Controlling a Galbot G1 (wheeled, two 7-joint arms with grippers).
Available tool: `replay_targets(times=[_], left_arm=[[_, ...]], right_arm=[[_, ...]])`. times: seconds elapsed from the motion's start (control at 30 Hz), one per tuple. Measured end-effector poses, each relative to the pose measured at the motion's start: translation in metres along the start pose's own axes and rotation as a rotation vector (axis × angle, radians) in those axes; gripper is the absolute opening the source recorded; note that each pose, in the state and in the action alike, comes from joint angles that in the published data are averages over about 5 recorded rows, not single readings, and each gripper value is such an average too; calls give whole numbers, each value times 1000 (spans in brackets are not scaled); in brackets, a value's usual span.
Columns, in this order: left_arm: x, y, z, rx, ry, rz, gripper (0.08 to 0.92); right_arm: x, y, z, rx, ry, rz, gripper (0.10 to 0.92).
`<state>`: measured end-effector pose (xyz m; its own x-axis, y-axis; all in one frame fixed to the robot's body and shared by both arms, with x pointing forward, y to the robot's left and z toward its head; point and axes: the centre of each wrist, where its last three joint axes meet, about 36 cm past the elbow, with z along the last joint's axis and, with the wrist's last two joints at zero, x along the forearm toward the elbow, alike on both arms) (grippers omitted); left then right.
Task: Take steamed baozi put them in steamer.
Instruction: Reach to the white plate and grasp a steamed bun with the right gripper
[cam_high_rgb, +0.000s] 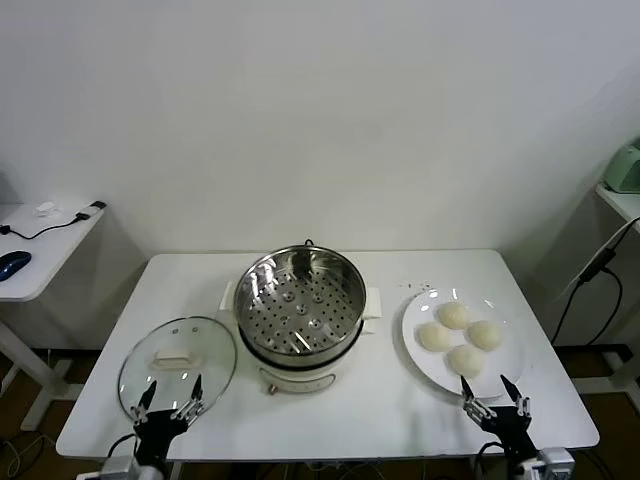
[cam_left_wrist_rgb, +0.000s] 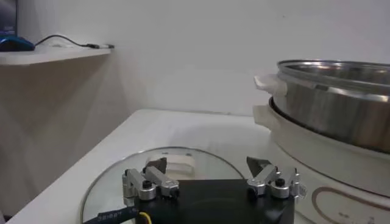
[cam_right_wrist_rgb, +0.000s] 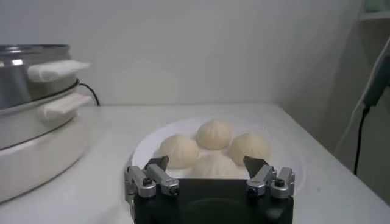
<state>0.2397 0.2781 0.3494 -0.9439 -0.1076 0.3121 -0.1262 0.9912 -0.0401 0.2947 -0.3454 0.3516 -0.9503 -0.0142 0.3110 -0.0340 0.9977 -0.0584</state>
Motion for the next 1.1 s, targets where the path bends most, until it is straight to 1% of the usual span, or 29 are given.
replay_targets(times=[0.07,0.17,0.33,0.47,0.63,0.77,0.87,0.97,1.1], left_arm=[[0,-1,0,1,0,2,823],[-1,-2,-1,3,-2,8,823],[-3,-4,0,0,-3,19,823],[-4,-4,3,-4,-3,24,823],[-6,-4,4,-6,-5,25,823],[-6,-3,7,-12,-4,25,823],[-6,-3,9,-17,-3,24,823],[-5,-3,10,-20,-3,23,823],[-4,-3,12,-22,-3,22,823]], right_arm=[[-9,-3,-7,21,-6,-4,823],[-37,-15,-30,94,-24,-25,823],[-86,-39,-74,275,-38,-115,823],[-120,-62,-111,458,-21,-230,823],[-159,-91,-157,703,24,-437,823],[-189,-106,-192,880,83,-620,823],[-211,-114,-217,993,153,-737,823],[-231,-119,-242,1086,237,-821,823],[-254,-120,-268,1179,358,-896,823]])
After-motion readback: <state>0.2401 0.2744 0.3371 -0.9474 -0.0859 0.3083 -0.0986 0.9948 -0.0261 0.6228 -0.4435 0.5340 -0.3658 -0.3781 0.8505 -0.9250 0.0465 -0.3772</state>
